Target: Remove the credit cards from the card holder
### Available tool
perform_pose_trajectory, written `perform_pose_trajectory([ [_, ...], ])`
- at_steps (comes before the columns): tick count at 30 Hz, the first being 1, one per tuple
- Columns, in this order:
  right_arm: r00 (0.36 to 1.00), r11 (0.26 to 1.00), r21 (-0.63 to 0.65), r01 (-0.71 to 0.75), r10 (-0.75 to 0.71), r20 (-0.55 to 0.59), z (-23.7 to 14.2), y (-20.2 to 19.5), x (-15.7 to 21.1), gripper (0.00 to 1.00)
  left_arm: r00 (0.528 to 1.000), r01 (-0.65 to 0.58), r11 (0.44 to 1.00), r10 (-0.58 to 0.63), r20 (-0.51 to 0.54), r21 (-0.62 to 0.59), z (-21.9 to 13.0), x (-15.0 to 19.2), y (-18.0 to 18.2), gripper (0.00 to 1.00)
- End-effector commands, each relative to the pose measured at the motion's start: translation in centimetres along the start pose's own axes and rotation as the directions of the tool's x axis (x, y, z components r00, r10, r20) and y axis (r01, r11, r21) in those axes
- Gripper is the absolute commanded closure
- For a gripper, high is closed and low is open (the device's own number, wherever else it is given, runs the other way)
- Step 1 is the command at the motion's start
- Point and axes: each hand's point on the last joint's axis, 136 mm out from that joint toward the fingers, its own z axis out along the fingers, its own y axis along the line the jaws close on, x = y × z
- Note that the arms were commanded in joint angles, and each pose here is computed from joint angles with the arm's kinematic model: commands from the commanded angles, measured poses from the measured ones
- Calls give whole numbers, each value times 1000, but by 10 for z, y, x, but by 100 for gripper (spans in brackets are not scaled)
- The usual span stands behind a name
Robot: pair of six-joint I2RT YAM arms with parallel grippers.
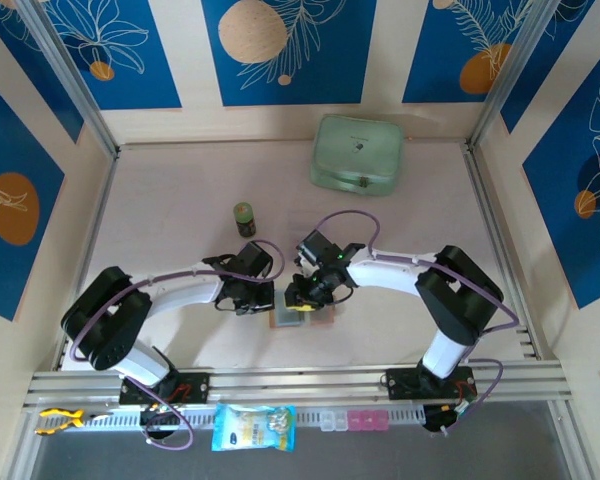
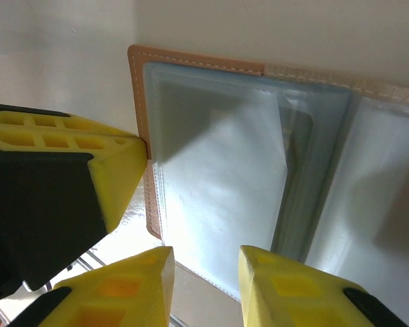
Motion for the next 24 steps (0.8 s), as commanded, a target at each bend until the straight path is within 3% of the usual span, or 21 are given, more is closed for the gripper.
perform_pose_trajectory([
  [1,1000,999,-34,10,-11,-12,1,12,-2,72,1000,-13,999,13,-6,-32,-1,1,2,94],
  [4,1000,1000,-28,10,-11,-13,3,10,-2,75,1000,-12,999,12,-4,-33,-2,1,2,95],
  [24,1000,998,56,-21,21,8,-3,-15,-1,76,1000,-17,999,17,-10,-49,-2,1,7,94],
])
